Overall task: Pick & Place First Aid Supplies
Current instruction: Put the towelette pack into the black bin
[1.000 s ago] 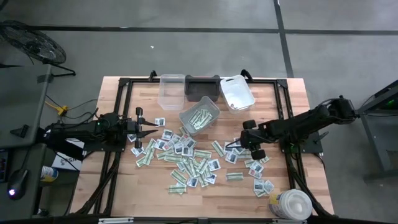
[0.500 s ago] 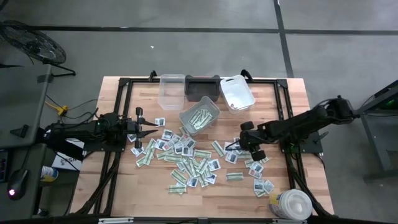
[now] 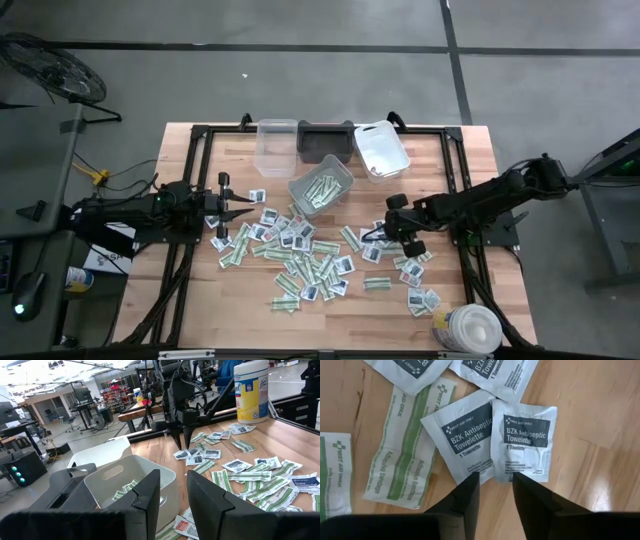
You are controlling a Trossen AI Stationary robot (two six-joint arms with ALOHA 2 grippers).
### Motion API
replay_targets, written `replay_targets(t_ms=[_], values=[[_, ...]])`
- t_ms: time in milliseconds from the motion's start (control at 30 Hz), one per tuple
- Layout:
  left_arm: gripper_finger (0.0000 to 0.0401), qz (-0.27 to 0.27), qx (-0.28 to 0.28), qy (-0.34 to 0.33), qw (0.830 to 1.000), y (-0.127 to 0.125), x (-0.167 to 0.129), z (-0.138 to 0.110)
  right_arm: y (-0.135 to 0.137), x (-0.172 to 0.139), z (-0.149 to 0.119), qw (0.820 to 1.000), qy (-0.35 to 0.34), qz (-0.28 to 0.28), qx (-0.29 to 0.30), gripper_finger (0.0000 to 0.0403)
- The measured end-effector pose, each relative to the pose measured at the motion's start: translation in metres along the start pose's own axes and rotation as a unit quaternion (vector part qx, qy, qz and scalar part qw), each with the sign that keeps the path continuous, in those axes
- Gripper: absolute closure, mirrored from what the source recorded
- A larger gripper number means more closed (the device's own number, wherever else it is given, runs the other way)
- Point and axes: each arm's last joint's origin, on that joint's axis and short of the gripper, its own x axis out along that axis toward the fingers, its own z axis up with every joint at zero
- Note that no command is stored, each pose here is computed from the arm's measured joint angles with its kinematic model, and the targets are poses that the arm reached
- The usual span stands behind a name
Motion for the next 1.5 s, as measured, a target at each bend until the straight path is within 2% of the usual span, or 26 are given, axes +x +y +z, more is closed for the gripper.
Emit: replay_targets(t_ms=[200,433,700,867,1233,1500], values=[[0.0305,0.0,0.0,0.0,1.0,0.0,0.0,0.0,0.0,0.0,0.0,1.0,0.0,0.0,0.006,0.0349],[0.0305,0.0,0.0,0.0,1.0,0.0,0.0,0.0,0.0,0.0,0.0,0.999,-0.001,0.001,0.051,0.0399],[0.0305,0.0,0.0,0.0,1.0,0.0,0.0,0.0,-0.003,-0.009,0.011,0.993,-0.009,0.002,0.116,0.0402],[0.0305,0.0,0.0,0.0,1.0,0.0,0.0,0.0,-0.008,-0.019,0.023,0.993,-0.017,-0.006,0.12,0.0402],[0.0305,0.0,0.0,0.0,1.0,0.0,0.0,0.0,-0.022,-0.048,0.049,0.988,-0.032,-0.083,0.124,0.0403],[0.0305,0.0,0.0,0.0,1.0,0.0,0.0,0.0,-0.051,-0.076,0.07,0.979,-0.06,-0.154,0.122,0.0403]])
